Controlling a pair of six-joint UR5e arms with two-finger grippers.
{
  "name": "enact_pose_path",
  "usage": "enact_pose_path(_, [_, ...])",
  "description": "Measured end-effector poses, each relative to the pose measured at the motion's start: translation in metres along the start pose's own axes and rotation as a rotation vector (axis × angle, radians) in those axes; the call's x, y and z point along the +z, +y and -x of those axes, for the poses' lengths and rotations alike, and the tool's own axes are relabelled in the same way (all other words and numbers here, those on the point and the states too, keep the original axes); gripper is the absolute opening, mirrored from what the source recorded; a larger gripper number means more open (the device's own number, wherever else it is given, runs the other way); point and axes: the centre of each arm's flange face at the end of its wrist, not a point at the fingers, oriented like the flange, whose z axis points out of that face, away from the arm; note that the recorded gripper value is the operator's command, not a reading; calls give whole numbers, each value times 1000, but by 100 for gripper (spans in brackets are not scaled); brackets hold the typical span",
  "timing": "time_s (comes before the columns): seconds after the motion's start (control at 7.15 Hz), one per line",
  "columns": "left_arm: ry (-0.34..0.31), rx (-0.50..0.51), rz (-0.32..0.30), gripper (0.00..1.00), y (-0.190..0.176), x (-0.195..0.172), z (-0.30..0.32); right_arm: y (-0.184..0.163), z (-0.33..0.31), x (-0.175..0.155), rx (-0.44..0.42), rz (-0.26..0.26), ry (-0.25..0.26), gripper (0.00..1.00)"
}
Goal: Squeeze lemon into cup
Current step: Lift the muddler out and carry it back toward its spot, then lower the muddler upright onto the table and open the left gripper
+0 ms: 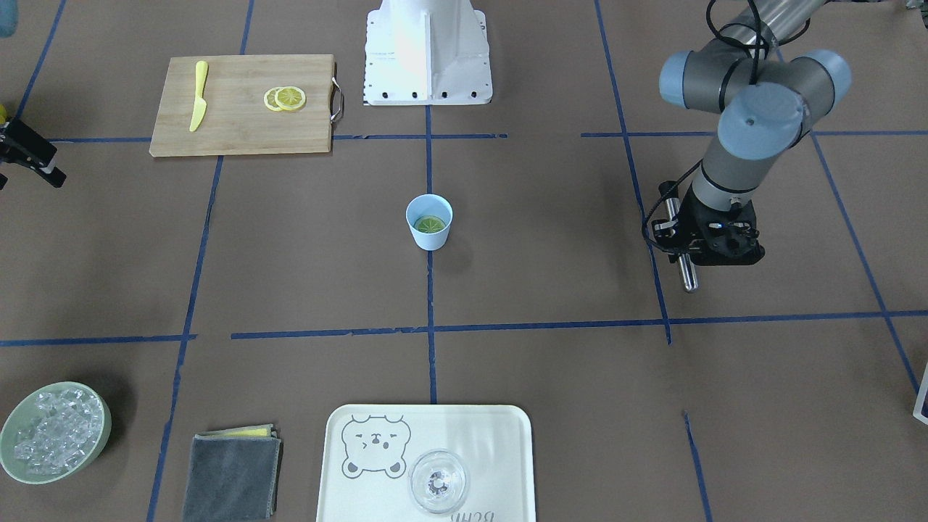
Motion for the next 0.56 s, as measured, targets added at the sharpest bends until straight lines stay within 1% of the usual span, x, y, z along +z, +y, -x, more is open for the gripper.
enact_pose_path(0.14, [-23,24,25,0,-6,9,28,0,0,0,-2,-1,-1,100])
enact_pose_path(0.28, [-30,45,48,0,-7,13,54,0,0,0,-3,-2,-2,100])
enact_pose_path(0.56, [-24,30,96,0,-5,26,84,0,0,0,-3,-1,-3,100])
